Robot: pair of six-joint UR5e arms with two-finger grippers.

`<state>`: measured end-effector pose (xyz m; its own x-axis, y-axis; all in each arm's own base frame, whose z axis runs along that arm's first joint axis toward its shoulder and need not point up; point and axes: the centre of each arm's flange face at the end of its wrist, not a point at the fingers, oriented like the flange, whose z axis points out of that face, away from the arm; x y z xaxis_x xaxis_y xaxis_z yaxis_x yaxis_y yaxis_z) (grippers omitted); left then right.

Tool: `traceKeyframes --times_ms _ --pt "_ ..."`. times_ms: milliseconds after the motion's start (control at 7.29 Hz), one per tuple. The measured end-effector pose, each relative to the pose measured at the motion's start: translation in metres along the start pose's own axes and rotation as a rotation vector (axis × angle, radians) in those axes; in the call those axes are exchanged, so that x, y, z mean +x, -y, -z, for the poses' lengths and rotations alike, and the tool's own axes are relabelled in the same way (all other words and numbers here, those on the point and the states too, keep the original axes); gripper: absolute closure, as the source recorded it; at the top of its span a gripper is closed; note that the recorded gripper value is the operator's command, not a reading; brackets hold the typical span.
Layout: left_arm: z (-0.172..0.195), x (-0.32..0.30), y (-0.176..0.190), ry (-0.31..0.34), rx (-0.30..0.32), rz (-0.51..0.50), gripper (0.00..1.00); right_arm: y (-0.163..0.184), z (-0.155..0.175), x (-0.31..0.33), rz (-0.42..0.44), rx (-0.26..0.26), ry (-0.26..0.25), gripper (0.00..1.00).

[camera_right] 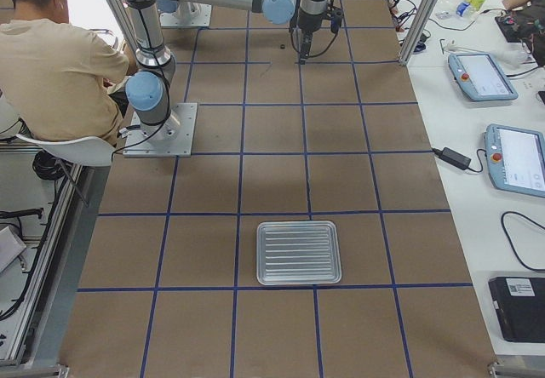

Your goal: Place bearing gear from tray to pile

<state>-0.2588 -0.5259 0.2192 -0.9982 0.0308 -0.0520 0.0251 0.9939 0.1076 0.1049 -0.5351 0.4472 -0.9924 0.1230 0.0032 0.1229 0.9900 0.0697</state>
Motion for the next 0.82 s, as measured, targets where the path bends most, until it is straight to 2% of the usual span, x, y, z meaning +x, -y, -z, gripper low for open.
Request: traceKeyframes --times_ms 275,824 --pt "-0.030 0.031 -0.013 0.009 -0.014 -0.008 0.00 -0.008 0.016 0.000 0.001 0.002 -0.015 0.00" --pt "-0.045 0.040 -0.025 -0.016 -0.028 -0.021 0.01 -0.020 0.019 -0.019 0.017 0.001 -0.029 0.00"
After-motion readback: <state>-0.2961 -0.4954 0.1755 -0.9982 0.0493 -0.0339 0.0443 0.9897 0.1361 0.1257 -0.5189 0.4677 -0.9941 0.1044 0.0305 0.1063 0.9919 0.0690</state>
